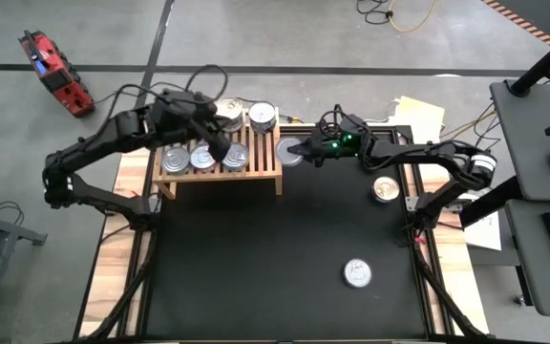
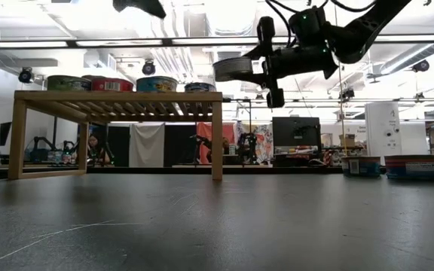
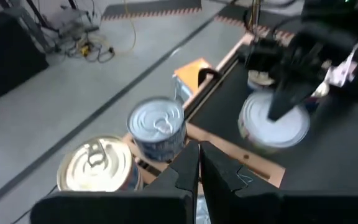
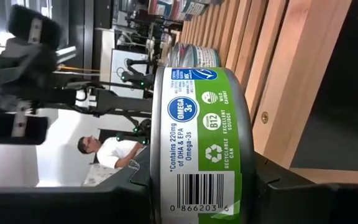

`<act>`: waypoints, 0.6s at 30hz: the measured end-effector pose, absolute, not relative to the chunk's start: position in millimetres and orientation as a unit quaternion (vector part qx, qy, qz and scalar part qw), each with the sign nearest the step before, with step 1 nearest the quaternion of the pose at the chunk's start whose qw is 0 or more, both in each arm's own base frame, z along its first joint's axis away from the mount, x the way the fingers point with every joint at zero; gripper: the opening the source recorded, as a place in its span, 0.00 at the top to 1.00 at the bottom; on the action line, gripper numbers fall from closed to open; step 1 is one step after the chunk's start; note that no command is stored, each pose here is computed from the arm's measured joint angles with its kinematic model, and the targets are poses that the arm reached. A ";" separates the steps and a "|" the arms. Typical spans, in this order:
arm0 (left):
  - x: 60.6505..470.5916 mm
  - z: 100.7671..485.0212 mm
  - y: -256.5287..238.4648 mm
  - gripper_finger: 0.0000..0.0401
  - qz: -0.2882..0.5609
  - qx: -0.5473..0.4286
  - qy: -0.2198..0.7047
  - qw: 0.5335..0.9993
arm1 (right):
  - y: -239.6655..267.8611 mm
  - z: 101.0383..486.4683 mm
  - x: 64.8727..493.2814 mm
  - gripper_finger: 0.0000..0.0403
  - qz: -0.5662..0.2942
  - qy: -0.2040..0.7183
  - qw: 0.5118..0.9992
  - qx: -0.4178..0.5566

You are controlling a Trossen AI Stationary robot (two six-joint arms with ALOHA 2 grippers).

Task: Stack canned seafood by type on shelf
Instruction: Put the green tuna can on the shelf

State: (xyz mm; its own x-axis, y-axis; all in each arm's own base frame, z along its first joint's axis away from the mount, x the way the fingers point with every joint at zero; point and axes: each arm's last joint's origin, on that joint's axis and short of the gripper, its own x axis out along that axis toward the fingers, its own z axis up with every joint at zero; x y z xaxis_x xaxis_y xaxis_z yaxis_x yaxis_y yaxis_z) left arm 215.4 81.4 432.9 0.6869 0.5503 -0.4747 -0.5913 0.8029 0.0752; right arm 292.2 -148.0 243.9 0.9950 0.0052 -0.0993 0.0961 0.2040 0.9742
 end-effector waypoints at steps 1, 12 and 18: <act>213.7 437.6 80.9 1.00 0.311 -0.042 0.239 0.919 | -148.3 243.4 292.4 0.70 -0.032 0.039 0.774 0.631; 211.4 447.3 80.1 1.00 0.310 -0.035 0.231 0.922 | -159.9 256.5 315.8 0.70 -0.024 0.025 0.783 0.621; 210.5 447.2 79.7 1.00 0.310 -0.043 0.230 0.921 | -168.6 265.3 334.8 0.70 -0.007 0.040 0.789 0.613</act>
